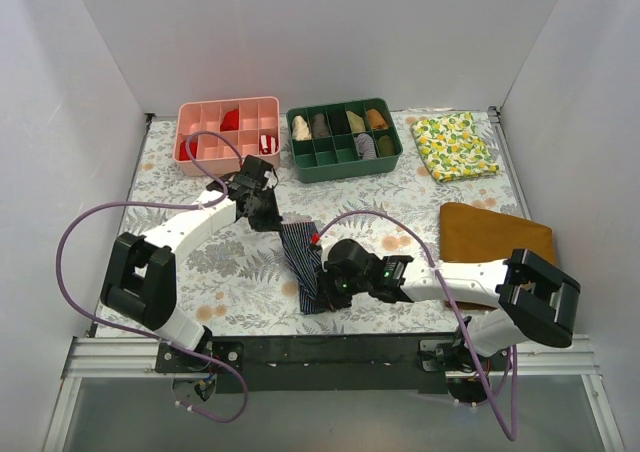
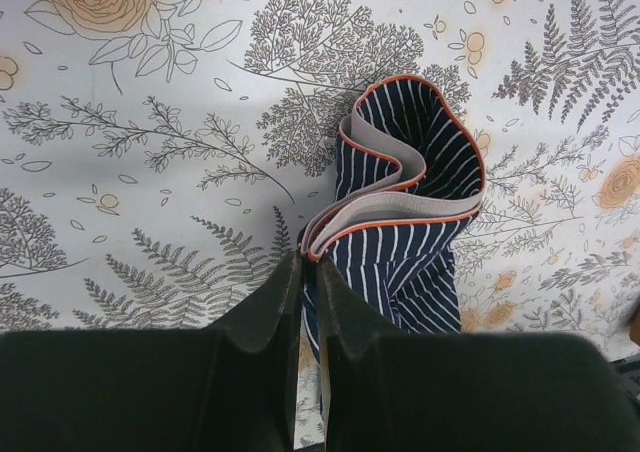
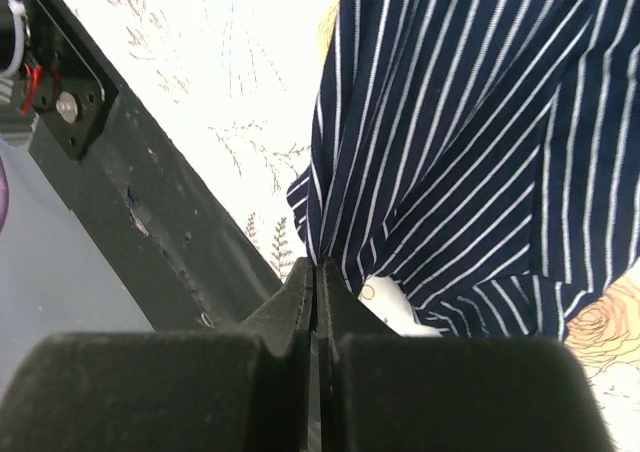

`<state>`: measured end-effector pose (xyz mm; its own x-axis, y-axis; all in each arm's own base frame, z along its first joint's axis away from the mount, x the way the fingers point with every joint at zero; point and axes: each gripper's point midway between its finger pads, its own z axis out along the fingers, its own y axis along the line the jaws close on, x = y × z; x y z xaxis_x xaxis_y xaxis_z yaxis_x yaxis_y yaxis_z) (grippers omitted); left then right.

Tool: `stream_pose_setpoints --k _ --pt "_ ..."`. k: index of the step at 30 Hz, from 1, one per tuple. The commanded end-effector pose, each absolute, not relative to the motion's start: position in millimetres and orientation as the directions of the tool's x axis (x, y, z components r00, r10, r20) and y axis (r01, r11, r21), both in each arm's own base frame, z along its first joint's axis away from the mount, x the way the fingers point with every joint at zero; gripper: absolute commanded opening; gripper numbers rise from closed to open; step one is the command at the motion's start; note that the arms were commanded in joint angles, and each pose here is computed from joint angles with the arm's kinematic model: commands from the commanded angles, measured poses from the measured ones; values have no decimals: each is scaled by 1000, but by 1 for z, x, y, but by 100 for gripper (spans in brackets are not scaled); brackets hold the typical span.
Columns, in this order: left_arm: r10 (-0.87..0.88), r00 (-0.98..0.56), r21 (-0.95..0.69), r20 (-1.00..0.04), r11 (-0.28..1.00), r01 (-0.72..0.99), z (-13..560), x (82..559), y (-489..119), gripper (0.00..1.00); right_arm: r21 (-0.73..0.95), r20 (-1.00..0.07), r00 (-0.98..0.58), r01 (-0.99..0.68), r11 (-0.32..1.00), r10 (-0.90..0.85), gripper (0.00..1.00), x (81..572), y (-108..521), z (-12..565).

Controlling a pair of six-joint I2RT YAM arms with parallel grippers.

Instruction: Roll the underwear

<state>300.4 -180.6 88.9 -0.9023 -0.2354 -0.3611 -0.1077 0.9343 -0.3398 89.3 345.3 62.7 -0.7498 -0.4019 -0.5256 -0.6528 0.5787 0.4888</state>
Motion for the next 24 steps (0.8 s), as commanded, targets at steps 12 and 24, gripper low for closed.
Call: stream_pose_setpoints --k 12,24 --pt "-234 -837 -106 -494 972 -209 120 296 -123 0 569 -577 -704 -710 415 -413 1 99 414 94" --pt "-131 -864 10 -485 988 -155 120 324 -121 0 643 -539 -761 -649 408 -360 1 99 431 81"
